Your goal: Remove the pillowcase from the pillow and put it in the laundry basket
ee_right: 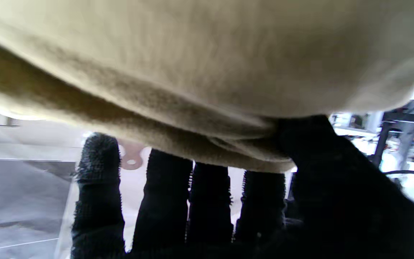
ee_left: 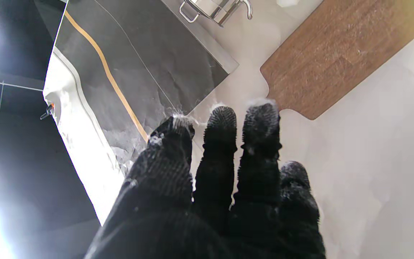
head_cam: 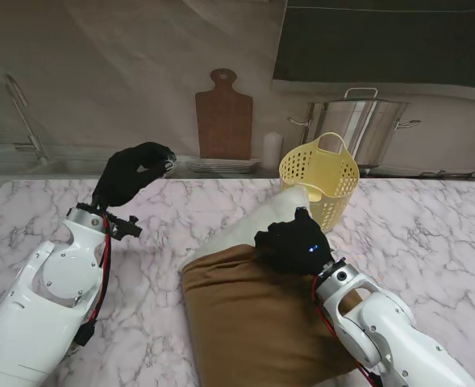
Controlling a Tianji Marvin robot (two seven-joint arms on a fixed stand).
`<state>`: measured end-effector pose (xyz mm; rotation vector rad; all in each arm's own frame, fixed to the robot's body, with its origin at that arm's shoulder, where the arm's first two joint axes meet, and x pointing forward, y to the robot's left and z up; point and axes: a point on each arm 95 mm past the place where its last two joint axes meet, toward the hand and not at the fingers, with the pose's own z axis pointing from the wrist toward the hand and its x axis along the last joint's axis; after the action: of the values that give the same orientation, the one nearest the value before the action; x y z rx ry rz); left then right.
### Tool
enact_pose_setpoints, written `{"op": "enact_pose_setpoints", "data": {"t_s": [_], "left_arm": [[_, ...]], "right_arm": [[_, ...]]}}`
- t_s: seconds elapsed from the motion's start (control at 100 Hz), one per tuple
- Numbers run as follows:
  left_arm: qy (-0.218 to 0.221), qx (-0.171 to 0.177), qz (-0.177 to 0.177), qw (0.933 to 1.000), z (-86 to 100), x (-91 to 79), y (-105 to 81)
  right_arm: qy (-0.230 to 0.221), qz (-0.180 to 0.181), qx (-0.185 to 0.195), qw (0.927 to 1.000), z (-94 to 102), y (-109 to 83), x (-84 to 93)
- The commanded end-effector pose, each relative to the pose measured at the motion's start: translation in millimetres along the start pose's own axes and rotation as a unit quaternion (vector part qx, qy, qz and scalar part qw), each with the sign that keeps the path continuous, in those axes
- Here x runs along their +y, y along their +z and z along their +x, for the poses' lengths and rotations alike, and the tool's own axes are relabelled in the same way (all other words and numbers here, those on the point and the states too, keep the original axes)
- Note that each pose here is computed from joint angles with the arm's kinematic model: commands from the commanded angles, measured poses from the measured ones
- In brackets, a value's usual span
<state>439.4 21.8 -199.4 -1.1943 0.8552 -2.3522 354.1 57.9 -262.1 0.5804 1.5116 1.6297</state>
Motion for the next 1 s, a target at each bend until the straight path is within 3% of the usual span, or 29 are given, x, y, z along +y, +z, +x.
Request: {"op": "enact_pose_setpoints", "data": {"t_s": [0.0, 0.16, 0.25, 0.42, 0.53, 0.74, 0.99], "left_arm": [[-0.006, -0.004, -0.012, 0.9999, -0.3, 6.0, 0.7], [-0.013, -0.009, -0.017, 0.9997, -0.4, 8.1, 0.8], [-0.019, -0.014, -0.037, 0.999, -0.9, 10.8, 0.2], [-0.013, -0.028, -0.109, 0.9936, -5.6, 24.6, 2.3], [0.0, -0.037, -0.153, 0.9875, -10.0, 38.2, 7.2], [-0.034, -0.069, -0.245, 0.9664, -21.5, 66.9, 16.2], [-0.078, -0.118, -0.336, 0.9311, -34.8, 87.5, 15.1]], "right_arm": [[-0.004, -0.001, 0.013, 0.9999, 3.8, 0.9, 1.9], [0.018, -0.011, 0.056, 0.9982, 8.5, 1.4, 4.7], [0.031, -0.019, 0.08, 0.9962, 9.9, 3.9, 5.7], [0.087, -0.044, 0.164, 0.9816, 14.0, 14.8, 4.1], [0.109, -0.061, 0.195, 0.9728, 19.9, 21.7, 3.9], [0.122, -0.074, 0.217, 0.9656, 26.5, 32.7, 5.6], [0.118, -0.079, 0.23, 0.9627, 27.3, 42.1, 6.1]]}}
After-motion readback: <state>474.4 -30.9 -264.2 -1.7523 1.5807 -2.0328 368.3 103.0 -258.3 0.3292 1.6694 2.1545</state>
